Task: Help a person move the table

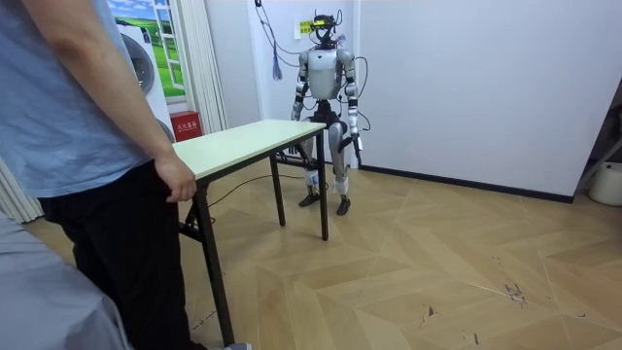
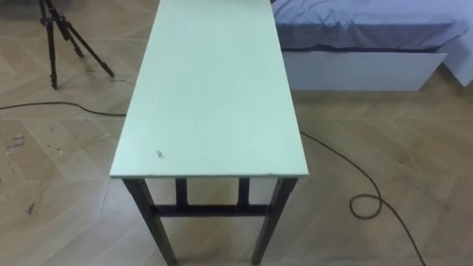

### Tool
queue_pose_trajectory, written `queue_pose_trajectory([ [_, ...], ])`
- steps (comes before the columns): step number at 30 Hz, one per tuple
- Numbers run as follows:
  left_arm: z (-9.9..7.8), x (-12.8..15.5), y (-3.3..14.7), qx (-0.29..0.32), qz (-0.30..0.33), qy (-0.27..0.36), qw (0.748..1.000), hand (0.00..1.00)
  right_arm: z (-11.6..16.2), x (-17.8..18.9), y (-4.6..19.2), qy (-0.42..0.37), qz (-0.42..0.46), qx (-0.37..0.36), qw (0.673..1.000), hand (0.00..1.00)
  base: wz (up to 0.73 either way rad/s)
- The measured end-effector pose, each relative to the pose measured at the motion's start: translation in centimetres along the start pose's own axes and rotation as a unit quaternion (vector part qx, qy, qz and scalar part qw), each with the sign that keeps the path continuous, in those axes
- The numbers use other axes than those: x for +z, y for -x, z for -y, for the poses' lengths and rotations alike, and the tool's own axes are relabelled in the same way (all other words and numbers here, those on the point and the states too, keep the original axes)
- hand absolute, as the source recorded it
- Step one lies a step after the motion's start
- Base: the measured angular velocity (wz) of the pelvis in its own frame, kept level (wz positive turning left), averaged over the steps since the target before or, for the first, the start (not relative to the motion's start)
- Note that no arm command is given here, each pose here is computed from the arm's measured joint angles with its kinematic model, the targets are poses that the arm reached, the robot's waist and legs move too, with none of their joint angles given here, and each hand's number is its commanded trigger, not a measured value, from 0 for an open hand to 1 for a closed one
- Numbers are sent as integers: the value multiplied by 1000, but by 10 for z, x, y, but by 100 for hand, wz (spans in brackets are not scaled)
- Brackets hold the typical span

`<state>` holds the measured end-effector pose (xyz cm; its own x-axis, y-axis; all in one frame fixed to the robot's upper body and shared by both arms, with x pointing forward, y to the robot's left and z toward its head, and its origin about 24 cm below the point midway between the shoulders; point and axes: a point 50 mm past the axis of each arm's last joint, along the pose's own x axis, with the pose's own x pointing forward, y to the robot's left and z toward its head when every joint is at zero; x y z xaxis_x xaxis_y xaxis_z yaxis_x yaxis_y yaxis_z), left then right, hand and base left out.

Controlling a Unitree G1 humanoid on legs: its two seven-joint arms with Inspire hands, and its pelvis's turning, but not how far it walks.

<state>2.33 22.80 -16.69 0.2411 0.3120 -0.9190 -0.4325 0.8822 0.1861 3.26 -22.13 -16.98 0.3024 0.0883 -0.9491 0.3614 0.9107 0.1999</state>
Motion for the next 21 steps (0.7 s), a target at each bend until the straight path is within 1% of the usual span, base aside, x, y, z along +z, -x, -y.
queue_pose_trajectory([
  [2, 1, -2, 0, -20, -10, 26, 999, 0, 2, 1, 1, -3, -2, 2, 1000, 0, -2],
  [6, -2, -10, 2, -65, -23, 94, 993, 0, 8, 7, 4, -36, 14, 16, 999, 0, -5],
  [8, -2, -11, 3, -83, -25, 113, 990, 0, 8, 11, 5, -46, 25, 30, 998, 0, 0],
  [13, 3, -3, 4, -129, -9, 173, 976, 0, 1, 21, 7, -60, 65, 75, 993, 0, 0],
  [15, 8, 3, 6, -156, 8, 209, 965, 0, -3, 26, 9, -59, 85, 97, 990, 0, -3],
  [18, 15, 10, 9, -197, 24, 246, 949, 0, -15, 34, 12, -70, 114, 134, 982, 0, -5],
  [20, 21, 13, 11, -218, 30, 264, 939, 0, -18, 36, 12, -95, 125, 150, 976, 0, 0],
  [21, 26, 16, 12, -235, 33, 282, 929, 0, -20, 37, 13, -112, 129, 158, 973, 0, 0],
])
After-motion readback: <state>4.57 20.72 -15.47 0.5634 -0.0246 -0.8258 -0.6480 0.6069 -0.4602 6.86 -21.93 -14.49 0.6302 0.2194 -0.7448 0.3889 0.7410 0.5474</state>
